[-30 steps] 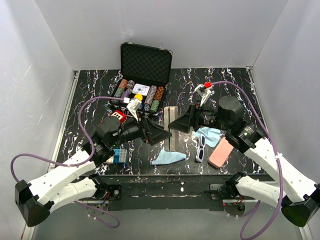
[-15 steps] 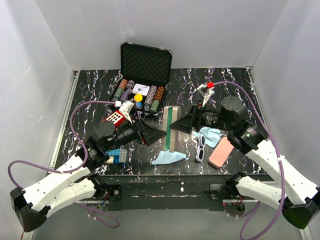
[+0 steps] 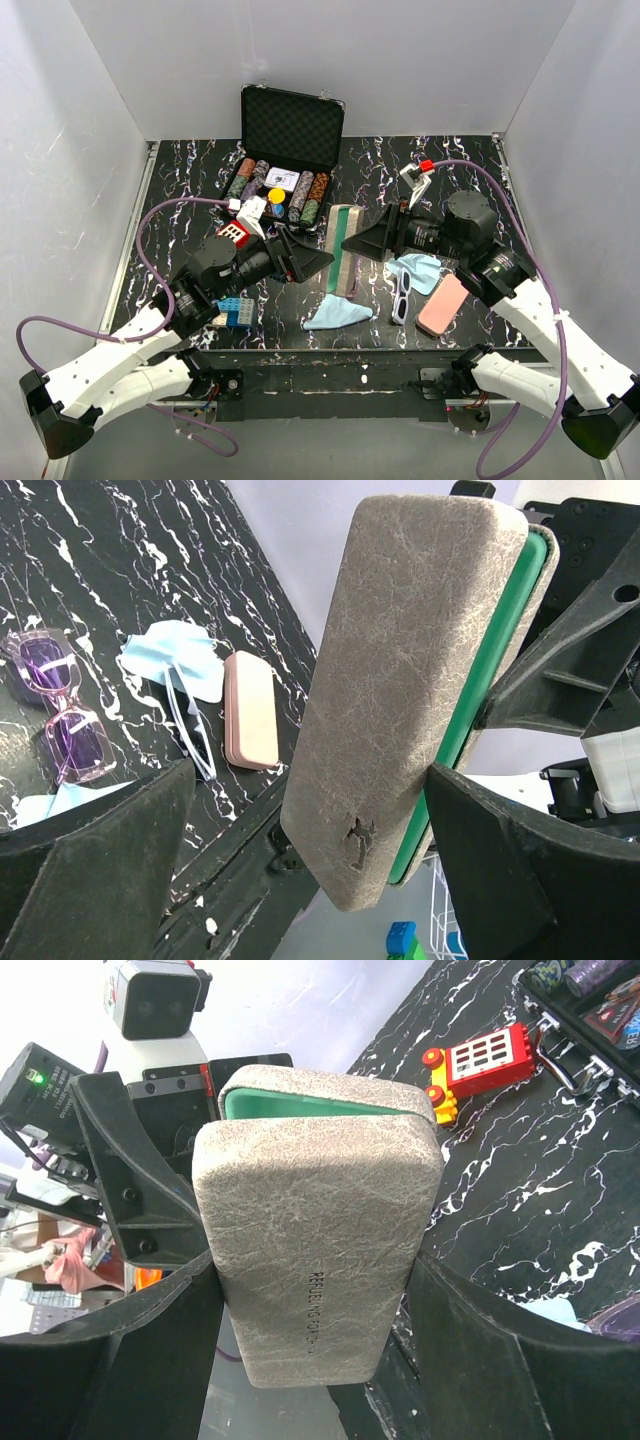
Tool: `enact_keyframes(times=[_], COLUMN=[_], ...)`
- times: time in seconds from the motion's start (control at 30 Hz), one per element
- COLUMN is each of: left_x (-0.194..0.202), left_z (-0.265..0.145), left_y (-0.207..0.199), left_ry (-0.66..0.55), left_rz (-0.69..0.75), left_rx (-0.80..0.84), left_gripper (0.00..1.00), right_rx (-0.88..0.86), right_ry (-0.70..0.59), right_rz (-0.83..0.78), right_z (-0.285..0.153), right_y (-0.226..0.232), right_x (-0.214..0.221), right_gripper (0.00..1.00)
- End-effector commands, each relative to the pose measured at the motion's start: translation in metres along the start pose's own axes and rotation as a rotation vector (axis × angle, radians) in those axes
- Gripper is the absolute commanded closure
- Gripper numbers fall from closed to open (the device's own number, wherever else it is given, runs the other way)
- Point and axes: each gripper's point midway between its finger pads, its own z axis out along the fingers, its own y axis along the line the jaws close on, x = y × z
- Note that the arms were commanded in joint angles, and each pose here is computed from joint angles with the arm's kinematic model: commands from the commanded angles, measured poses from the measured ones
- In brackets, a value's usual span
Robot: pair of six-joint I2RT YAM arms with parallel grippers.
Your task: Organize the sunglasses
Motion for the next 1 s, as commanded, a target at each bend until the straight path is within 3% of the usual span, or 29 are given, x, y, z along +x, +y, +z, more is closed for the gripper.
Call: enact_keyframes(times=[0.0, 0.4, 0.57, 0.73, 0.97], left_x=[0.016, 0.016, 0.017, 0.017, 0.013], left_z=[0.003, -0.008, -0.002, 0.004, 0.002], left_y=[0.089, 0.129, 0.117, 0.087, 0.072], left_ry=[0.000, -0.010, 0.006, 0.008, -0.007], left_rz=[0.005, 0.008, 0.016, 0.020, 0.042], left_rx=[-0.360, -0.585, -0.516, -0.339, -0.259], left_gripper=[0.05, 0.19, 0.20, 0.22, 0.47], right_rx=[-0.369, -0.395, -0.385, -0.361, -0.318], right_ry=[0.023, 0.043, 0.061, 0.080, 0.139], right_rz=[-0.065, -0.022, -0.001, 0.016, 0.041], right_z=[-0.028, -0.031, -0.027, -0.020, -0.009], right_y=[0.091, 0.091, 0.086, 0.078, 0.064], right_x=[-0.007, 0.003, 0.006, 0.008, 0.016], right_gripper=[0.99, 0.99, 0.99, 0.99, 0.99])
